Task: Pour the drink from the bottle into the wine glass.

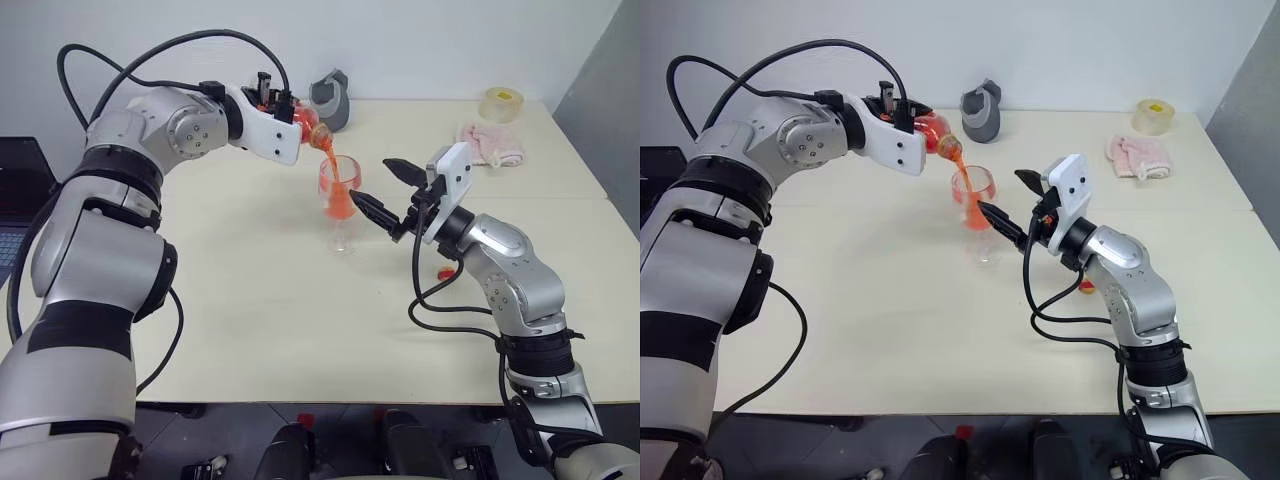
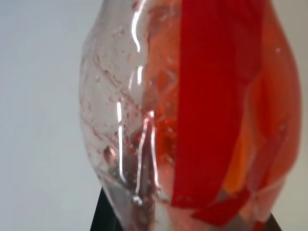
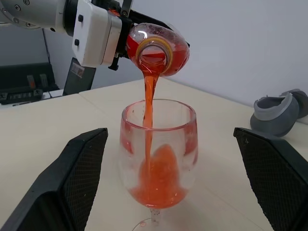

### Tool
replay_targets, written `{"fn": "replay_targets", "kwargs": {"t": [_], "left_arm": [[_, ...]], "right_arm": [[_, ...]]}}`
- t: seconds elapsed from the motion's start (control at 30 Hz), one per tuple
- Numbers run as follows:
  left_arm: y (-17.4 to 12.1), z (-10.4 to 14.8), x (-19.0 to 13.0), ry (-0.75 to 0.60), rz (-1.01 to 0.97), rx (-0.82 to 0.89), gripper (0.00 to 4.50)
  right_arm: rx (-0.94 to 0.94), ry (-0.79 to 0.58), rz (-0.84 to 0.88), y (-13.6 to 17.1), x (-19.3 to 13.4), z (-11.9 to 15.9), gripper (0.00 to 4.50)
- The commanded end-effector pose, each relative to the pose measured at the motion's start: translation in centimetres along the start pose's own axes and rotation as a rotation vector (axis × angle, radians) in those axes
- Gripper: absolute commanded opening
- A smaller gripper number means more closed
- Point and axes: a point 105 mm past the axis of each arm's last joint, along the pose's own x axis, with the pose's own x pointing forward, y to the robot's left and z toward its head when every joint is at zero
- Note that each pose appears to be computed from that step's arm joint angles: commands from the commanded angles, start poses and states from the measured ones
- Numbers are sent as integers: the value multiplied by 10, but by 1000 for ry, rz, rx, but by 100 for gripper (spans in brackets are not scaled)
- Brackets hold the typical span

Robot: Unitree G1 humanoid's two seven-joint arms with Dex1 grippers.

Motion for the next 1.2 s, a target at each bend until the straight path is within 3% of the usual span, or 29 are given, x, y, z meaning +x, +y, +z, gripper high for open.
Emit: {"fn": "replay_targets", "kwargs": {"t": [0.03,0.7,1.0,1.2], "left_arm": [[30,-5,-9,15,80,31,92],[26,-2,-7,-8,77,-37,92],[22,14,0,-112,89,-256,92],[30,15,4,-182,157,-592,92]], "right_arm": [[-44,-58,25,6,-1,16,450],[-39,-53,30,6,0,15,450],[-29,-56,29,7,1,15,450],[-23,-60,29,8,1,15,450]]}}
